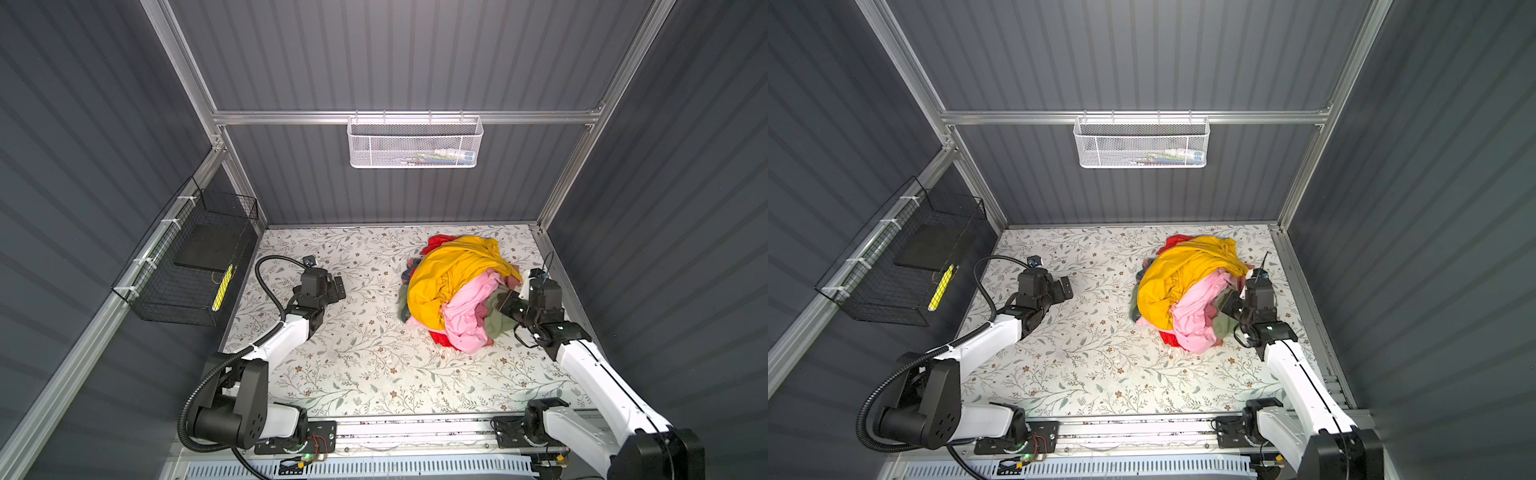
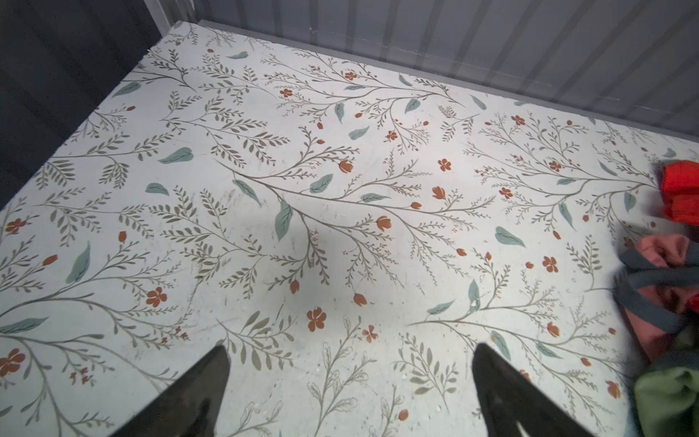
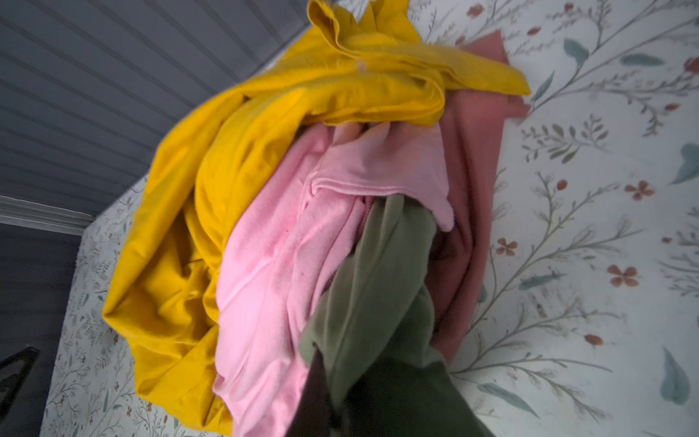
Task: Pick out a specific cloth from the pile
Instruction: 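Lift the green cloth with the right gripper while the left arm reaches toward the pile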
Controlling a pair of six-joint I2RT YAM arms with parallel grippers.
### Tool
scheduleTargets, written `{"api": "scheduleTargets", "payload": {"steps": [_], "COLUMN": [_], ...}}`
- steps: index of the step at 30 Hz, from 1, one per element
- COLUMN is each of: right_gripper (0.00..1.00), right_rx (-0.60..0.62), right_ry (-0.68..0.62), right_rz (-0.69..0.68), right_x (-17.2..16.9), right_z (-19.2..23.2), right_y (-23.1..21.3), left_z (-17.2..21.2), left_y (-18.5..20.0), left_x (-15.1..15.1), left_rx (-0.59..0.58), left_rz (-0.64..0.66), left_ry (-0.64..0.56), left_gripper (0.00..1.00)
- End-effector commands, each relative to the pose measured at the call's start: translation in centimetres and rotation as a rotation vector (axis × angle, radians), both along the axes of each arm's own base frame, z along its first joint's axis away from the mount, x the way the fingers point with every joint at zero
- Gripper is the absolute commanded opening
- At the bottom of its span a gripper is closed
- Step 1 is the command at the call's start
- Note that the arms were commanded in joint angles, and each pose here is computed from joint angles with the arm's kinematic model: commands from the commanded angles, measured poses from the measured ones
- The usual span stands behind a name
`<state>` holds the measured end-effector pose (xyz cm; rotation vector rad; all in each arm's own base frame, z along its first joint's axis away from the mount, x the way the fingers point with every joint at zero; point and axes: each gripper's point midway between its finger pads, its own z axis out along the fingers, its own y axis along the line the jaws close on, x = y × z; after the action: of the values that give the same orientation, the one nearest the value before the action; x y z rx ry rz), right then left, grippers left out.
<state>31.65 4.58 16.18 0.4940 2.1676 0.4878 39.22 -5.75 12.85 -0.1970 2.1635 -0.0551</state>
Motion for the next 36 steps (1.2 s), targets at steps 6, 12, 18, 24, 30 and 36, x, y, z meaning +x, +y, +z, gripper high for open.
{"api": "scheduleTargets", "payload": {"steps": [6, 12, 18, 24, 30, 36], "right_gripper": [0.00, 0.00, 0.00, 0.00, 0.00, 0.00], "right_rx": [-0.022, -0.056, -0.072, -0.102, -0.132, -0.099], "right_ry": [-0.098, -0.219, -0.286, -0.365, -0.333, -0.208], "right_rz": [0.058, 0.067, 0.135, 0.133, 0.125, 0.197], "right_x": [0.4, 0.3, 0.4, 0.2, 0.3, 1.9], "right_z": [5.4, 10.4, 14.7, 18.6, 19.8, 18.0], "right_y": [0.6, 0.4, 1.3, 1.1, 0.7, 2.1], "left_z": [-0.2, -0.6, -0.8, -0.8, -1.4, -1.3], "left_y": [-1.5, -2.2, -2.8, -3.4, -4.9, -8.6], "left_x": [0.1, 0.2, 0.6, 0.8, 0.9, 1.0], "left_rx": [-0.005, -0.015, -0.019, -0.017, -0.034, 0.006], "left_rz": [-0.066, -0.092, -0.110, -0.129, -0.165, -0.251], "left_ry": [0.017, 0.034, 0.044, 0.047, 0.065, 0.066], "left_gripper": [1.00, 1.00, 1.00, 1.00, 1.00, 1.00]}}
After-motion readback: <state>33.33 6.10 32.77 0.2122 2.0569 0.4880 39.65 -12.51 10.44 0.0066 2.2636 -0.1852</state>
